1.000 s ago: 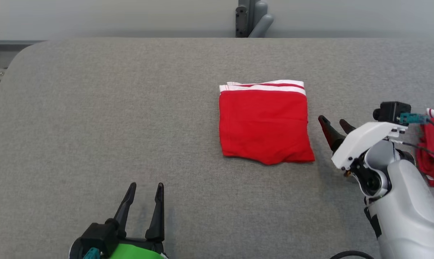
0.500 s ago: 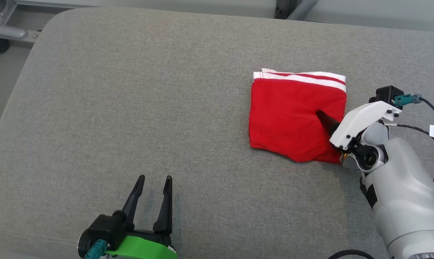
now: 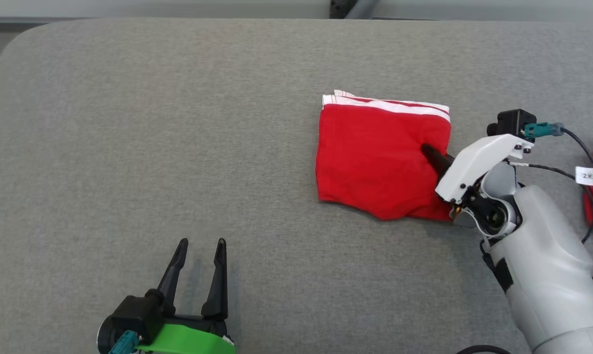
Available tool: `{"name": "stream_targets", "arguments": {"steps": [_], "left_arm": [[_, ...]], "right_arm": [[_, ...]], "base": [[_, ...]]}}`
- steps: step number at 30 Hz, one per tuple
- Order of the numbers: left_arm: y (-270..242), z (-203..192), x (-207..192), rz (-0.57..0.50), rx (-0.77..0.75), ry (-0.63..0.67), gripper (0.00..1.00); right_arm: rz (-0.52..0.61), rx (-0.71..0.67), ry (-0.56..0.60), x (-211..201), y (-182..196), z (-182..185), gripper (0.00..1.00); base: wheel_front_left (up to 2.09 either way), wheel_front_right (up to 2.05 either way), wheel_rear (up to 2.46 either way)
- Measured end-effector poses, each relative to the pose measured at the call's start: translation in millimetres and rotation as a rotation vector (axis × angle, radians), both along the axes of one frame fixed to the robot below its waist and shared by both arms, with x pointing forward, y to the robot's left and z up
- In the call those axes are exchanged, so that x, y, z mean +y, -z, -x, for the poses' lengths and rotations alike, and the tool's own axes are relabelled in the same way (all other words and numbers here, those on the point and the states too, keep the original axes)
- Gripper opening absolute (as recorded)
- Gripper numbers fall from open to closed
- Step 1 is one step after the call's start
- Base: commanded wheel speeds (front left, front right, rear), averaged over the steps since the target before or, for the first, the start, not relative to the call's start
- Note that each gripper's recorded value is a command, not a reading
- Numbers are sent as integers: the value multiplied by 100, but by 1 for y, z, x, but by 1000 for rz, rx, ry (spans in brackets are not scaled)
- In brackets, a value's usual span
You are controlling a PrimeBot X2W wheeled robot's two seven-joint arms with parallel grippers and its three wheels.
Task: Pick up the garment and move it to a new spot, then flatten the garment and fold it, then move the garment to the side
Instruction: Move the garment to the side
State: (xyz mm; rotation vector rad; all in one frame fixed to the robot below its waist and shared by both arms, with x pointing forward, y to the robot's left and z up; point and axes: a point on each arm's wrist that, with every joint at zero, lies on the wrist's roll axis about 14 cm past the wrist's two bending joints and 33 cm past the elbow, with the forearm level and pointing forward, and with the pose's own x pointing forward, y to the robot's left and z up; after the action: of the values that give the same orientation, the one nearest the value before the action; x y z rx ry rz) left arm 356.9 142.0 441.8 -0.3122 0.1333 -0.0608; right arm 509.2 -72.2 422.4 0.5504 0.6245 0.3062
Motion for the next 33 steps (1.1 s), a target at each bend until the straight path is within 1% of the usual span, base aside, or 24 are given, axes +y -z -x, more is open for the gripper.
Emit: {"name": "stream_targets", "arguments": {"steps": [5,9,13,17,22,26,33], "left_arm": [[-4,-10,-31,18,-21,104,100],[-7,-19,-60,40,-40,197,100],[-10,-27,-85,61,-55,270,100],[-7,-29,-100,81,-46,311,100],[2,-30,-98,88,-16,297,100],[8,-30,-90,88,4,268,100],[17,-33,-78,74,24,232,100]], "right_arm": [[100,-43,35,-64,-16,13,0],[232,-57,70,-126,-35,25,0],[362,-41,81,-171,-53,37,0],[439,-62,104,-198,-82,34,0],[490,-33,112,-217,-90,33,0],[492,1,130,-226,-88,31,0],[516,113,197,-260,-67,40,0]], "base": [[0,0,0],[0,0,0],[0,0,0],[0,0,0],[0,0,0],[0,0,0],[0,0,0]]}}
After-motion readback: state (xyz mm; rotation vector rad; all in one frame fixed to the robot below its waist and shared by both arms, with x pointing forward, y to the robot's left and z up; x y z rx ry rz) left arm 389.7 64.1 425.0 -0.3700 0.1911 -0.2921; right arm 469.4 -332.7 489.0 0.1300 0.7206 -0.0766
